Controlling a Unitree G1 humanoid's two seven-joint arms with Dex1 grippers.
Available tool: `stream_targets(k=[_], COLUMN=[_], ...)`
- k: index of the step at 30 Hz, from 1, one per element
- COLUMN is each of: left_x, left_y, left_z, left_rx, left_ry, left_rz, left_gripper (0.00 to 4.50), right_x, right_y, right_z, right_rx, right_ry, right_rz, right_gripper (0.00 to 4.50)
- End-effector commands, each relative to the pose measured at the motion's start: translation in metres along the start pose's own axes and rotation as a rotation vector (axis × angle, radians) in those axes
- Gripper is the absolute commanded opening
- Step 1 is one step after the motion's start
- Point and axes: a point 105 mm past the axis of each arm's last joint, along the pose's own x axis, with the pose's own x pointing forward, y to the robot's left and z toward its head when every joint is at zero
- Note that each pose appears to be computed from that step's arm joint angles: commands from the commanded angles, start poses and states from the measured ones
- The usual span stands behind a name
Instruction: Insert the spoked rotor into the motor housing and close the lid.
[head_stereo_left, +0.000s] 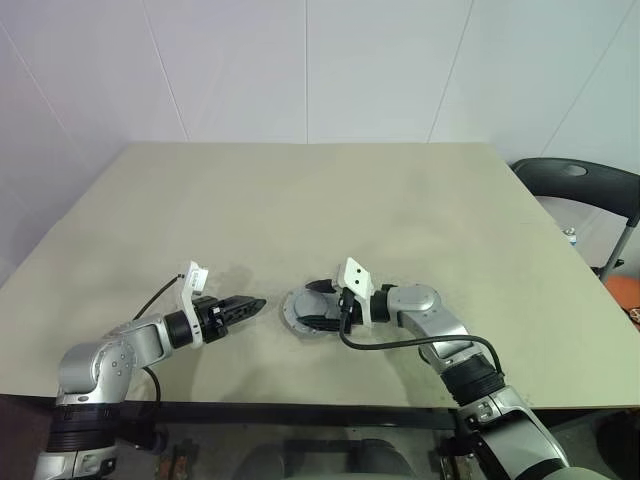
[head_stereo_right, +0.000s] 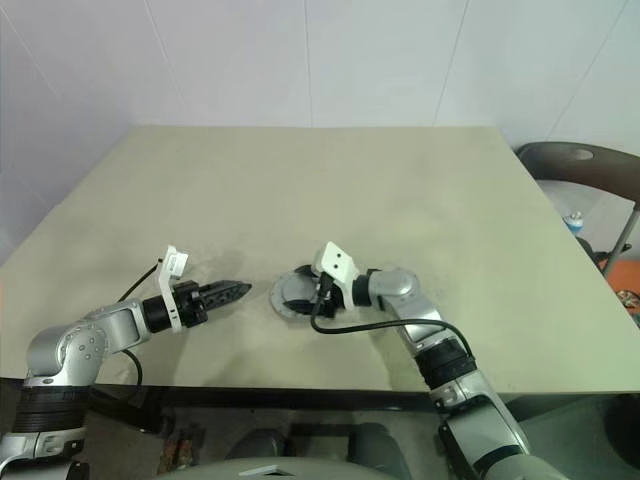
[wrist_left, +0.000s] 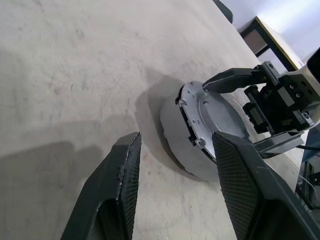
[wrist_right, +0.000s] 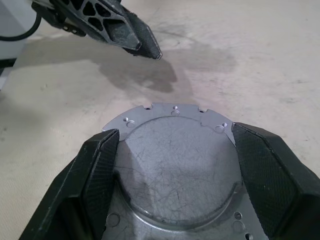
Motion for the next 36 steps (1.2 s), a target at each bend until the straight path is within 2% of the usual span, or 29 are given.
stream_targets(k=[1, 14, 27, 36], left_x=[-0.004, -0.004, -0.004, -0.004], left_y=[-0.005, -0.006, -0.005, -0.006], left_z=[0.012, 0.01, 0.011, 0.011], left_rx=[0.032, 0.028, 0.032, 0.032], left_ry=[-0.041, -0.035, -0.037, -0.039], left_rz=[-0.011, -0.012, -0.01, -0.01], left_gripper=[2.43, 2.43, 2.43, 2.43], right_x=[0.001, 0.005, 0.001, 0.009], right_y=[0.002, -0.005, -0.001, 0.0], right_z=[-0.004, 0.001, -0.014, -0.019], right_rx=[-0.026, 0.036, -0.04, 0.039], right_ry=[0.019, -0.017, 0.056, 0.055], right_rz=[0.013, -0.044, -0.029, -0.056], right_gripper=[3.27, 3.27, 3.27, 3.27])
